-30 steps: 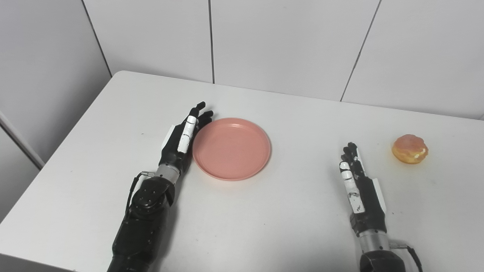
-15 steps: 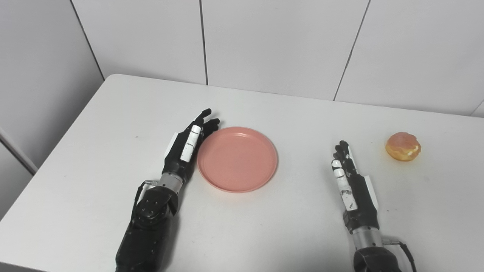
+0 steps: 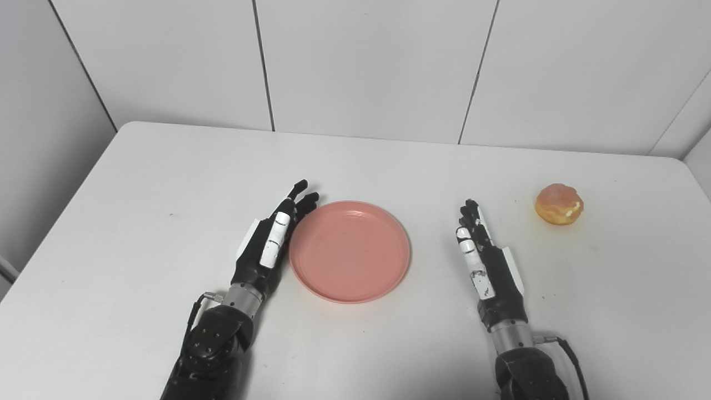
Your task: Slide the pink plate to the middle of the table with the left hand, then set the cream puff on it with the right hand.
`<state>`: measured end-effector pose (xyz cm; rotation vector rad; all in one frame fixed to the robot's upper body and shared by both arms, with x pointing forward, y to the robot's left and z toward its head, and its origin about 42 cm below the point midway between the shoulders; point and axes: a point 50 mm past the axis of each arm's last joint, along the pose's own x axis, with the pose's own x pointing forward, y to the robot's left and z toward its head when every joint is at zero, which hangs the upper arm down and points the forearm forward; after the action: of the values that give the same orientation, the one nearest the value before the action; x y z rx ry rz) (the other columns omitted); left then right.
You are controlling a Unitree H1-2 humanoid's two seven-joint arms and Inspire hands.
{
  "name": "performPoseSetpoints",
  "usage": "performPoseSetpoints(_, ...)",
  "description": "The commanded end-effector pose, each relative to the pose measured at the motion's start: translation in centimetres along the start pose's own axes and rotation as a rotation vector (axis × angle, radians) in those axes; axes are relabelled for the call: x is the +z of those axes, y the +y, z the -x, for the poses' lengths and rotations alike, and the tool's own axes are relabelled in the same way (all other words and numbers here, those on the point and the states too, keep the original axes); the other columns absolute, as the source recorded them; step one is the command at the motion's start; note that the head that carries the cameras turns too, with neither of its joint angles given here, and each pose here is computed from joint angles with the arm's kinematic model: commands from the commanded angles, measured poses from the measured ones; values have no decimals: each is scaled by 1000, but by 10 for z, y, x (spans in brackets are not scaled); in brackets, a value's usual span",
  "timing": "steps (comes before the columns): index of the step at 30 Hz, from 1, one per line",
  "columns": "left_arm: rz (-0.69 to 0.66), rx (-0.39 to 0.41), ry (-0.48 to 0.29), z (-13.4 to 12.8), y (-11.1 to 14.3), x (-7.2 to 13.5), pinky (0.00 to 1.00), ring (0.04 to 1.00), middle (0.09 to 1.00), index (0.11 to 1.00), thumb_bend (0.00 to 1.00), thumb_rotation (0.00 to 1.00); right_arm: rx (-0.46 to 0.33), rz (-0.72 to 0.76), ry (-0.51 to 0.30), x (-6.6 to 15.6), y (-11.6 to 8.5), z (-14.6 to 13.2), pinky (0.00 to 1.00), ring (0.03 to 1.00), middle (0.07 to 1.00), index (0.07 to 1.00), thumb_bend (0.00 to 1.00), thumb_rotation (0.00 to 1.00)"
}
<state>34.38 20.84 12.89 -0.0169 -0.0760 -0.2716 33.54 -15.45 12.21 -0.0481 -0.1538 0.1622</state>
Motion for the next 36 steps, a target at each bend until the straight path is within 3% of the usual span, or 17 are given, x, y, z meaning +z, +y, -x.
performPoseSetpoints(1,24,-62,23,5,-22,-6,992,916,906,940,702,1000,16,-2,-56,10,7,-7,1000,1000,994,1000,631,928)
performPoseSetpoints(9,33,-84,20,13,-41,-6,1000,940,929,940,691,1000,14,-9,-53,10,6,-8,1000,1000,995,1000,622,924)
performPoseSetpoints(36,38,-143,14,18,-52,-10,1000,970,968,962,754,1000,18,-29,-57,12,5,-7,1000,1000,996,1000,625,910)
